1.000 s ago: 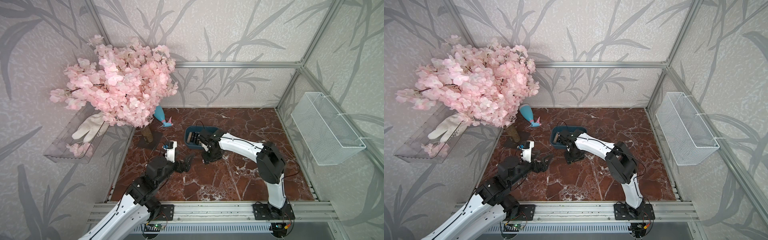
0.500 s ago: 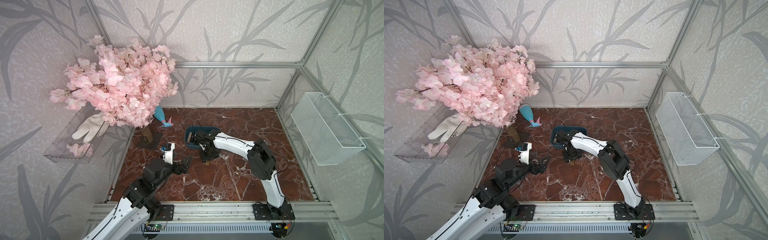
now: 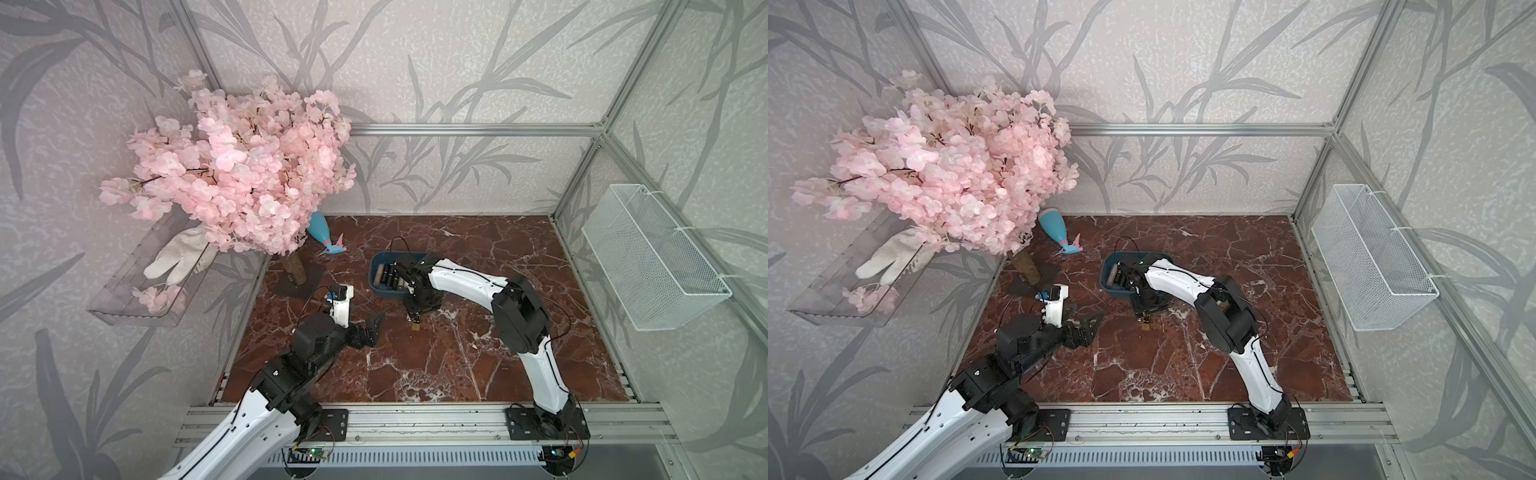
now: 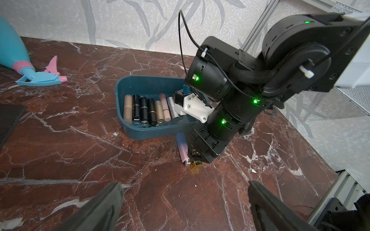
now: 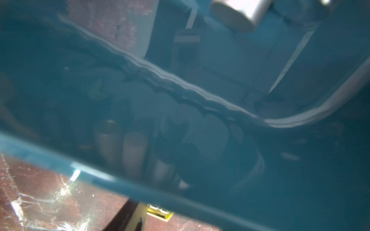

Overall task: Put the lipstick into the storage box
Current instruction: Pick up the lipstick at the center of the board.

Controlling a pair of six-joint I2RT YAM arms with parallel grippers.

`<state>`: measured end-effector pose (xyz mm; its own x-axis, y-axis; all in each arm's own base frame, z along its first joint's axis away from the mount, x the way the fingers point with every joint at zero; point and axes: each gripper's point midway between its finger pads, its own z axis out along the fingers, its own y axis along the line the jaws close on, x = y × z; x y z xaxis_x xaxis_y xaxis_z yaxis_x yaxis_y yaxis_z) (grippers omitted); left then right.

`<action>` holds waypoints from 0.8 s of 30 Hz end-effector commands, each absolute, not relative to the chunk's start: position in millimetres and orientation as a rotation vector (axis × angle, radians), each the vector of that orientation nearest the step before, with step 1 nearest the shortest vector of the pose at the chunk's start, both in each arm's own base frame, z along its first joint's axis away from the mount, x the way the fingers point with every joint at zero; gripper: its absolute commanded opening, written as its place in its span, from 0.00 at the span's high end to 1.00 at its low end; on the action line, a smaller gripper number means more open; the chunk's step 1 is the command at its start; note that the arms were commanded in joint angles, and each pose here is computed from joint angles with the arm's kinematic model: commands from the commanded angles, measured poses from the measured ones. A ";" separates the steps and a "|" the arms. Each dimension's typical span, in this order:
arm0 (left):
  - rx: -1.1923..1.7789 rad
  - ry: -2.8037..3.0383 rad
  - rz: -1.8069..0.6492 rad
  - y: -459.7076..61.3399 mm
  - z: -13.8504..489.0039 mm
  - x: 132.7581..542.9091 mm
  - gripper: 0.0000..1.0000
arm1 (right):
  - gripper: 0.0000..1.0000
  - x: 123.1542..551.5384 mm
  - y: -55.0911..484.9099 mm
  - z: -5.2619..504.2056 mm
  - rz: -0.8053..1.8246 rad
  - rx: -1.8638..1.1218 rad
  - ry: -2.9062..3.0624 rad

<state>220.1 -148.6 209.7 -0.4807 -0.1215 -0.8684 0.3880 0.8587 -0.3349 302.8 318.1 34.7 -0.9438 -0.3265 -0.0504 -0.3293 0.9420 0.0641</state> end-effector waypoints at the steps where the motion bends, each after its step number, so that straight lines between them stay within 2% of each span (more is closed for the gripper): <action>1: 0.192 1.963 -0.595 -145.7 216.8 222.9 0.00 | 0.43 304.3 308.3 29.8 0.049 -0.515 3.071; 9: 0.182 1.957 -0.603 -147.6 215.4 225.4 0.00 | 0.45 297.5 297.9 36.1 0.050 -0.509 3.070; 14: 0.182 1.961 -0.614 -150.3 214.9 226.7 0.00 | 0.49 293.5 290.1 36.9 0.048 -0.493 3.073; 24: 0.162 1.964 -0.621 -149.2 213.6 226.6 0.00 | 0.49 301.0 295.6 27.8 0.094 -0.555 3.045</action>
